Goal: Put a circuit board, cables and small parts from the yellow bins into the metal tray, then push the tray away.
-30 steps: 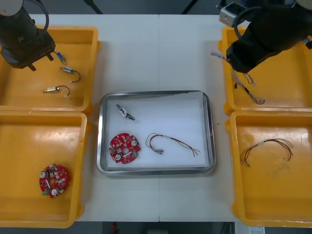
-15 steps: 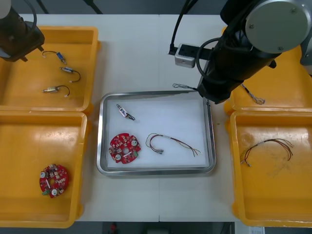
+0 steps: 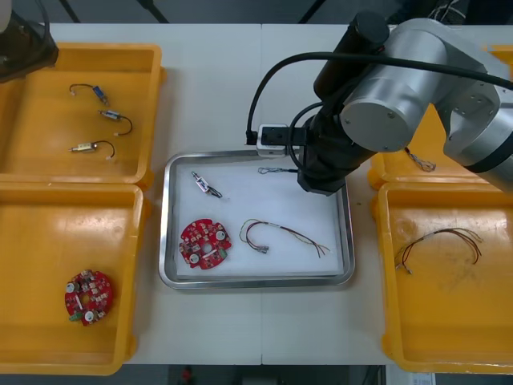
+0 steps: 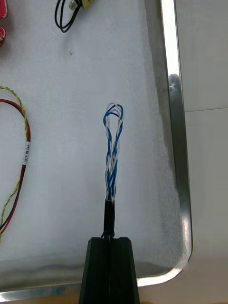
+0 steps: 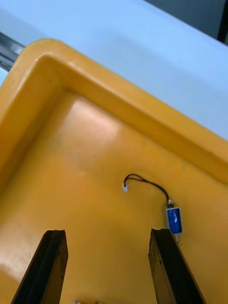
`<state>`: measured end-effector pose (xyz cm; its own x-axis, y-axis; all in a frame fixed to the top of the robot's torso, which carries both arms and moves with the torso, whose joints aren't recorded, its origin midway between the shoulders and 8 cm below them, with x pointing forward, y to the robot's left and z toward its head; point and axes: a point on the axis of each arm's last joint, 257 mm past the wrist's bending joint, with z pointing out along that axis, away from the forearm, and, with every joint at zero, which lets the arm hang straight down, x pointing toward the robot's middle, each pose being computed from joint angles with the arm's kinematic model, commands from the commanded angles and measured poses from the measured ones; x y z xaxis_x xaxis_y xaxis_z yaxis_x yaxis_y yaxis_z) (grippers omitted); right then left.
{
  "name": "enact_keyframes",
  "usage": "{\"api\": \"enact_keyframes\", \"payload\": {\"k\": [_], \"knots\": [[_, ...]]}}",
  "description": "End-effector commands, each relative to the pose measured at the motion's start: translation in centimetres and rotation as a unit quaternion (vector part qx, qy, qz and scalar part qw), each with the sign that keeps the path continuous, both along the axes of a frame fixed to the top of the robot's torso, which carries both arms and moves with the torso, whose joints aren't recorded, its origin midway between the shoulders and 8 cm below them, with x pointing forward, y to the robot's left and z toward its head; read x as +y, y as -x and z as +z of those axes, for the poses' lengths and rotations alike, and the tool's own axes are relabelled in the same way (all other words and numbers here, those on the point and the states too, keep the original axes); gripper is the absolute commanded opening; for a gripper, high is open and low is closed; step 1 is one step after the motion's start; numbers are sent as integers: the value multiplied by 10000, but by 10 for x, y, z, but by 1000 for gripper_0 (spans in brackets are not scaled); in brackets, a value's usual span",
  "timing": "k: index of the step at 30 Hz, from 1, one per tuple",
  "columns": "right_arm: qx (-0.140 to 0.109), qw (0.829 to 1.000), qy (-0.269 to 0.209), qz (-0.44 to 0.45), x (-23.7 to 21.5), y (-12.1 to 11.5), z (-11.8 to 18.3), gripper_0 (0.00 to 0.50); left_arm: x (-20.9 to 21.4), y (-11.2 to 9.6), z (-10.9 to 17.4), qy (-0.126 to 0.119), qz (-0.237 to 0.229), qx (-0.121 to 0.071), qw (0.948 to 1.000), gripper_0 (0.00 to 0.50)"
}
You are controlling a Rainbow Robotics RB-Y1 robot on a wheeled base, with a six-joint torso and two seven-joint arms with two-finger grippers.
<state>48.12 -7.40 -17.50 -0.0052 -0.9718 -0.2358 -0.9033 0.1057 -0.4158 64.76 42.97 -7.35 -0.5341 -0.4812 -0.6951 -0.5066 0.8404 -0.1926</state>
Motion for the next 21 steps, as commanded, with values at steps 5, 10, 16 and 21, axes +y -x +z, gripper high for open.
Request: {"api": "enact_keyframes", "payload": {"k": [5, 10, 16, 21], "knots": [[-160, 9975, 197, 662, 19, -18, -31, 0, -35, -37, 35, 644, 73, -735, 9952, 500], [-241, 9970, 137, 722, 34, -22, -46, 0, -46, -44, 24, 861, 167, -721, 9935, 500], [-225, 9967, 120, 771, 39, -19, -54, 0, -60, -55, 14, 973, 134, -879, 9913, 500], [-160, 9969, 86, 770, 41, -15, -56, 47, -68, -61, 2, 915, 104, -926, 9914, 500]]}}
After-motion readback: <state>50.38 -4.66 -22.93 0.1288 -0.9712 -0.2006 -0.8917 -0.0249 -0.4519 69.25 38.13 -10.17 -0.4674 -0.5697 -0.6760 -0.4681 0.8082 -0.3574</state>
